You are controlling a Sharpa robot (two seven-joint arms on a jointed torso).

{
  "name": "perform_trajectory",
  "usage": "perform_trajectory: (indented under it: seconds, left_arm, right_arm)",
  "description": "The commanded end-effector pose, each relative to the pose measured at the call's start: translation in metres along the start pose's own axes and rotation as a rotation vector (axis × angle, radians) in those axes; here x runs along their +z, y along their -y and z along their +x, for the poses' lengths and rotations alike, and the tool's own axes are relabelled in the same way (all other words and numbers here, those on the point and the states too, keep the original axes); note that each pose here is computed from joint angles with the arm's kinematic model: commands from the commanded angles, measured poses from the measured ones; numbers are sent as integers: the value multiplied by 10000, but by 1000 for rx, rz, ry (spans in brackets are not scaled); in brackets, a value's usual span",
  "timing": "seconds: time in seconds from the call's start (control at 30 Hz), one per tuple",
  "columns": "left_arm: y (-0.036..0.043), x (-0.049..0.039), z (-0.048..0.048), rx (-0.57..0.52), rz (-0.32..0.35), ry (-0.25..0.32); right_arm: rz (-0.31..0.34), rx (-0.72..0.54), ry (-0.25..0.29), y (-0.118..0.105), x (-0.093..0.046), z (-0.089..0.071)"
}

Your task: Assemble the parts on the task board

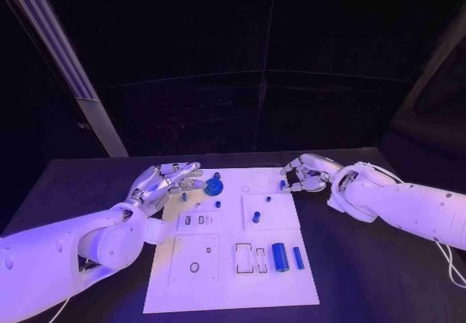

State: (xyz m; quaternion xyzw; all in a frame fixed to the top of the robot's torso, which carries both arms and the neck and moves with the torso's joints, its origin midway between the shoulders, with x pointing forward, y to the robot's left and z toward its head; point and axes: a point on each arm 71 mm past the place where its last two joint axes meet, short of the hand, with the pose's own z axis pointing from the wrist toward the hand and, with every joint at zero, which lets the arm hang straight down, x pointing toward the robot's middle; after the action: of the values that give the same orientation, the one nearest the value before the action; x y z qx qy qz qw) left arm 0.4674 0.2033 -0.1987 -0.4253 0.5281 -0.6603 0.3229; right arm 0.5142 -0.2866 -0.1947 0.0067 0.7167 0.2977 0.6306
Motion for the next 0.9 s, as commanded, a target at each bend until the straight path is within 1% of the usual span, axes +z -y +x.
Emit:
perform_trajectory:
  seconds: [0.03, 0.3, 0.9]
  left_arm:
    - [9, 2, 12, -7, 5, -14]
    - [9, 3, 10, -6, 5, -12]
    - [8, 3, 6, -5, 4, -10]
  right_arm:
    - [4, -6, -27, 9, 6, 30]
    - [20, -5, -34, 41, 32, 74]
    - [15, -1, -58, 18, 79, 121]
